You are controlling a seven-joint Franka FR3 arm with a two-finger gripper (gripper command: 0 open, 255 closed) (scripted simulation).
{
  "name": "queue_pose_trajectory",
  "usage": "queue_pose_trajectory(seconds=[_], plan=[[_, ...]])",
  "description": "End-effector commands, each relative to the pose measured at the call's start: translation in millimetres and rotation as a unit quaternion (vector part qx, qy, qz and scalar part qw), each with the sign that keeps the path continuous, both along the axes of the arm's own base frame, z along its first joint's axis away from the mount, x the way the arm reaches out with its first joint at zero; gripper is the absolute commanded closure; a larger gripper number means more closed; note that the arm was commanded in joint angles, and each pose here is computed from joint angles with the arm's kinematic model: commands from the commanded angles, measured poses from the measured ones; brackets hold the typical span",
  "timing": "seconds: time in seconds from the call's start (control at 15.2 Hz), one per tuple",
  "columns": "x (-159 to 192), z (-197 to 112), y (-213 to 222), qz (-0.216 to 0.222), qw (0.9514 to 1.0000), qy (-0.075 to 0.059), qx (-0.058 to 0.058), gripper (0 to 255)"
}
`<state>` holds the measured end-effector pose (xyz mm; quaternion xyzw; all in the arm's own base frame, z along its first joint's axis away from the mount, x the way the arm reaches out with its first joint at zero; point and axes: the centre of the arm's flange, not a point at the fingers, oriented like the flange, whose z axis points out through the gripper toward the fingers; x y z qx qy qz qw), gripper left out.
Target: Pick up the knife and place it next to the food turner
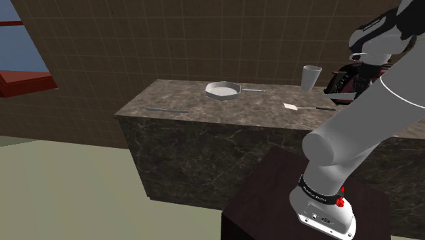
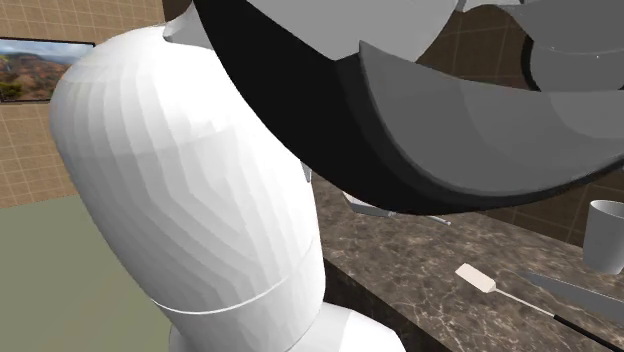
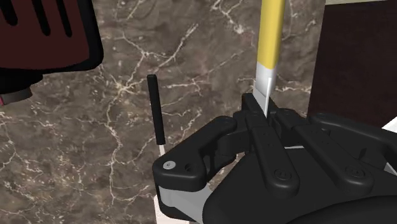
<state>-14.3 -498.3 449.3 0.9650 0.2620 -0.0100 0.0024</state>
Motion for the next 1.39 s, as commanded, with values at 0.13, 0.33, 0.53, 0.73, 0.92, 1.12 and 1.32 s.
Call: queue_pose_trajectory(seconds=[0.13, 0.33, 0.53, 0.73, 0.92, 1.12, 1.32], plan=[[-47, 2, -23, 0.001, 1.0000, 0.000, 0.000, 255], [-88, 2, -45, 0.001, 1.0000, 0.000, 0.000, 255], [-88, -13, -45, 0.001, 1.0000, 0.000, 0.000, 255], [-88, -29, -45, 0.001, 1.0000, 0.000, 0.000, 255], [-88, -45, -45, 0.001, 1.0000, 0.000, 0.000, 255], [-88, -61, -45, 0.001, 1.0000, 0.000, 0.000, 255], [-88, -77, -45, 0.001, 1.0000, 0.000, 0.000, 255]])
